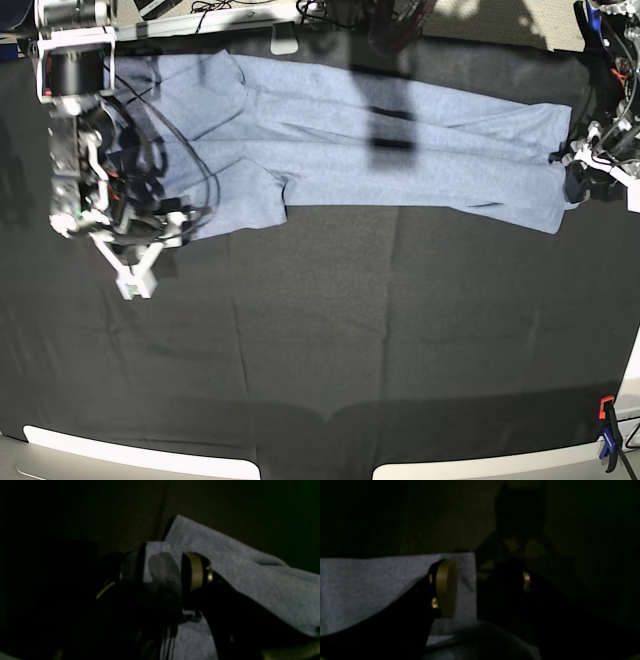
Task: Layout the t-shirt on the table in an organized manner, then fold the t-shirt properly
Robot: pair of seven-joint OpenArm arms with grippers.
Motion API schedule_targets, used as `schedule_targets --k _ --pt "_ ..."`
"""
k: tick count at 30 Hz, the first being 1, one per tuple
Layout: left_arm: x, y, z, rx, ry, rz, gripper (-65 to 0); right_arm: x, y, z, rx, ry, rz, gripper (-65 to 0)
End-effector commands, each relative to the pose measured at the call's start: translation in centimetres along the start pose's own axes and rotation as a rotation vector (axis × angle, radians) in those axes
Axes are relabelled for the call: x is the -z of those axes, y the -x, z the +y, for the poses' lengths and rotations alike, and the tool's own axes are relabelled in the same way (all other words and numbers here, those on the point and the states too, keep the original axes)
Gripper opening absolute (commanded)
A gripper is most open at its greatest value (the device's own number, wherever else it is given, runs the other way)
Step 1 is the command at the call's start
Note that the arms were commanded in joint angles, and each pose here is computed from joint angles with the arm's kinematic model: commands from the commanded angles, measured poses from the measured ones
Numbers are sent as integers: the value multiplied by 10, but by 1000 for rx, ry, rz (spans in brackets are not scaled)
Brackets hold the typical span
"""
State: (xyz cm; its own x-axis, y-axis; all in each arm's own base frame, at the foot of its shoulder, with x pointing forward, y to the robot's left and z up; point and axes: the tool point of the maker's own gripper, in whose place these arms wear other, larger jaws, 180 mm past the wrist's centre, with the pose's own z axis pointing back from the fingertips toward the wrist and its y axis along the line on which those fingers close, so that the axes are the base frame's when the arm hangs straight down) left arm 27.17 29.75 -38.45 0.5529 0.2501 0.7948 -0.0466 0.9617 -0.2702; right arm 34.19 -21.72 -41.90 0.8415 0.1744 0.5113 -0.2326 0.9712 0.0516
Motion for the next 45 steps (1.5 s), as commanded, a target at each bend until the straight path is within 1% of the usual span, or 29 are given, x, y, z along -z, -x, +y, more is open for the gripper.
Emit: schedule_targets --k 1,5,7,9,11,12,15,19,23,26,28,32,36,41,45 --pt "-3 -21 0 21 11 -58 -387 -4 -13 -3 -31 -2 -16 -344" --pt "-3 -21 0 20 11 -58 -387 2 -8 12 -86 -29 17 -379" --pt "-3 -21 0 21 11 -58 -387 4 -4 17 -103 -37 38 -426" --pt "-3 -21 0 20 11 -58 -387 5 -2 19 -112 -40 49 -501" --pt "-3 -21 0 20 10 -58 -387 4 -3 18 -114 -38 47 -612" --pt "-3 -21 0 21 11 -58 -387 3 -5 18 -124 -30 43 -650" --pt "-3 -20 0 22 9 -57 -387 -7 -15 18 -196 20 9 -650" --pt "-3 -20 1 28 5 -52 -387 -40 -34 40 -342 73 -106 -650" --pt "-3 -20 1 28 5 -52 -387 -71 -22 70 -446 86 -174 -650" --pt "-3 -20 1 28 5 -52 -387 -92 -8 94 -495 68 -216 -650" --pt "-3 -20 1 28 5 -52 -387 -104 5 109 -509 42 -224 -650" --pt "-3 -20 1 28 5 -52 -387 -120 35 130 -520 -6 -203 -650" --pt "-3 -20 1 28 5 -52 -387 -135 54 150 -515 -66 -219 -650" --pt "-3 -20 1 28 5 -52 -387 -138 71 159 -493 -110 -185 -650" --pt "-3 -20 1 28 5 -52 -387 -140 72 169 -460 -167 -196 -650"
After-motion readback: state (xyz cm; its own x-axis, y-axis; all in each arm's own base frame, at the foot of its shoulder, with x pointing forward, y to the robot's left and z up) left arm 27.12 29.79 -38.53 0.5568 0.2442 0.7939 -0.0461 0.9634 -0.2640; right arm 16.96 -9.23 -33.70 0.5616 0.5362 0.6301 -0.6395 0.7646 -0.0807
